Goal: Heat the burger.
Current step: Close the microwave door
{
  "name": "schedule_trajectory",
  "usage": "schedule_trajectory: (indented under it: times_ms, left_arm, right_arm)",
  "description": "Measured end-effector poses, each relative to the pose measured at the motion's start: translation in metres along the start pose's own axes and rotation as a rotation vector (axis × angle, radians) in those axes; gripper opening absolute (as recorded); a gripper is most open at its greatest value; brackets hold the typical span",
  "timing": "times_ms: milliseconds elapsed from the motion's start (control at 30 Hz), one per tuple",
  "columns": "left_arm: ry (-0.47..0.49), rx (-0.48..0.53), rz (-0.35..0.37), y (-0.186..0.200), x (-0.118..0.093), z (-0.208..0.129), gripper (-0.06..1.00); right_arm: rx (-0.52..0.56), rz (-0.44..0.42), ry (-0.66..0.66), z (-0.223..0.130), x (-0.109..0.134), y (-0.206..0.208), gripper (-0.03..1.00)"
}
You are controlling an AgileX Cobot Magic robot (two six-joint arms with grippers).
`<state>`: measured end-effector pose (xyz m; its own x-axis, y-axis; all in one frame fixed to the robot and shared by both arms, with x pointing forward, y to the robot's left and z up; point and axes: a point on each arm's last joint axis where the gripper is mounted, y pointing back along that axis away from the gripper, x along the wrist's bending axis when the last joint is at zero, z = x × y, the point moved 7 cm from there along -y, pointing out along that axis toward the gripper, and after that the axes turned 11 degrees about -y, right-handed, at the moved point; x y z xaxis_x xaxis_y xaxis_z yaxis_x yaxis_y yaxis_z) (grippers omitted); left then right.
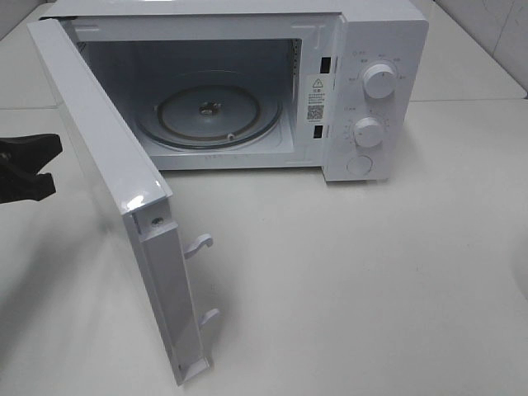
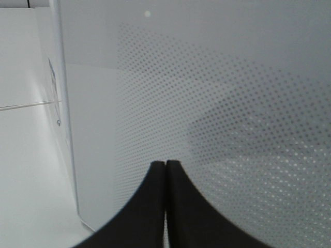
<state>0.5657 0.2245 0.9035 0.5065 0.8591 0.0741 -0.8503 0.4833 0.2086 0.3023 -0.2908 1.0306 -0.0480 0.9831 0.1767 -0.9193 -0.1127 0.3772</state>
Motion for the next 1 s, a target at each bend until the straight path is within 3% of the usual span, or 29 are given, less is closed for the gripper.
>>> schedule_trajectory:
  times_ms: [533,833,1000]
  left_arm:
    - [-0.012,0.037,-0.041,-0.018,-0.021,-0.013,0.00]
    - [0.029,0.024,-0.007,-0.025,-0.034,-0.009,0.00]
    - [0.006,-0.023,0.017,-0.035,-0.035,0.005,0.00]
  right_arm:
    - [0.000,0.000,0.000,0.000,0.000,0.000,0.74]
    - [0.000,0.000,0.000,0.000,0.000,0.000,0.74]
    - [0.000,0.000,0.000,0.000,0.000,0.000,0.74]
